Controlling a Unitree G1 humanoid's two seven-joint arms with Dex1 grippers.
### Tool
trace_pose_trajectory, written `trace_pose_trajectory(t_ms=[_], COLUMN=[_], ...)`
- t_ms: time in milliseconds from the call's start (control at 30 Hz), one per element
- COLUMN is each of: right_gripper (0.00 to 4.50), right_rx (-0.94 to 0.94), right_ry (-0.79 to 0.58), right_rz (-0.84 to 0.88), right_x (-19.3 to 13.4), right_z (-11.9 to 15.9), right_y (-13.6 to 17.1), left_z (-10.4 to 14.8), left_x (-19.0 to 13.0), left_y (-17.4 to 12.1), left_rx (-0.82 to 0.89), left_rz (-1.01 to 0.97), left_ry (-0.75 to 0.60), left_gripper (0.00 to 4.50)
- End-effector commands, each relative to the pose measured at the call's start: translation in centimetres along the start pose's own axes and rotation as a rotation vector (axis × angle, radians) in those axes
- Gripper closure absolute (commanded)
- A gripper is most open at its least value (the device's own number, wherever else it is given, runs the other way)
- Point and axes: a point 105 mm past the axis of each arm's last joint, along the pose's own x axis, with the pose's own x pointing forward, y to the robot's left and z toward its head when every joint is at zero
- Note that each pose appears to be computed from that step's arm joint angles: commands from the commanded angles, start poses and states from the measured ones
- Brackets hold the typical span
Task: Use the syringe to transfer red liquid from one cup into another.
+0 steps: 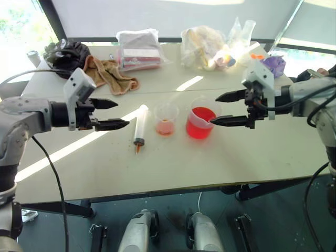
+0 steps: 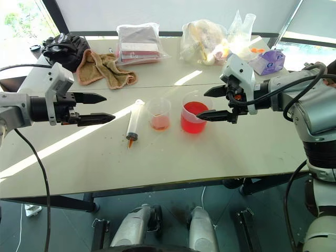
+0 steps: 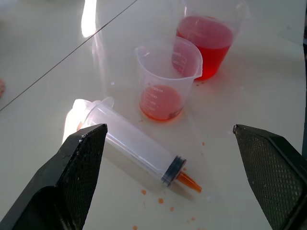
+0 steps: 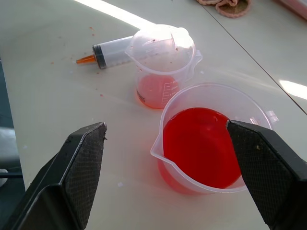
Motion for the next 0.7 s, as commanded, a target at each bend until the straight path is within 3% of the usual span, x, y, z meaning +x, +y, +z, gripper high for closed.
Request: trace_pose_trajectory(t_ms=[33,700], right_gripper=[0.31,0.31], right_rx=[-0.050,-0.059], right_ry=[-0.023,-0.031], right_rz=[-0.020,-0.046], right_x=[-0.51,-0.54], right_z=[1.11,1.25], right_y=[-0.21,-0.64], left_z=[0.80,1.01], left_x=[-0.77,-0.59], left_y=[0.07,0.52], left_rx=[0.032,-0.006], left_rz=[0.016,0.058], left_ry=[-0.007,-0.023], left_gripper=[0.10,0.10])
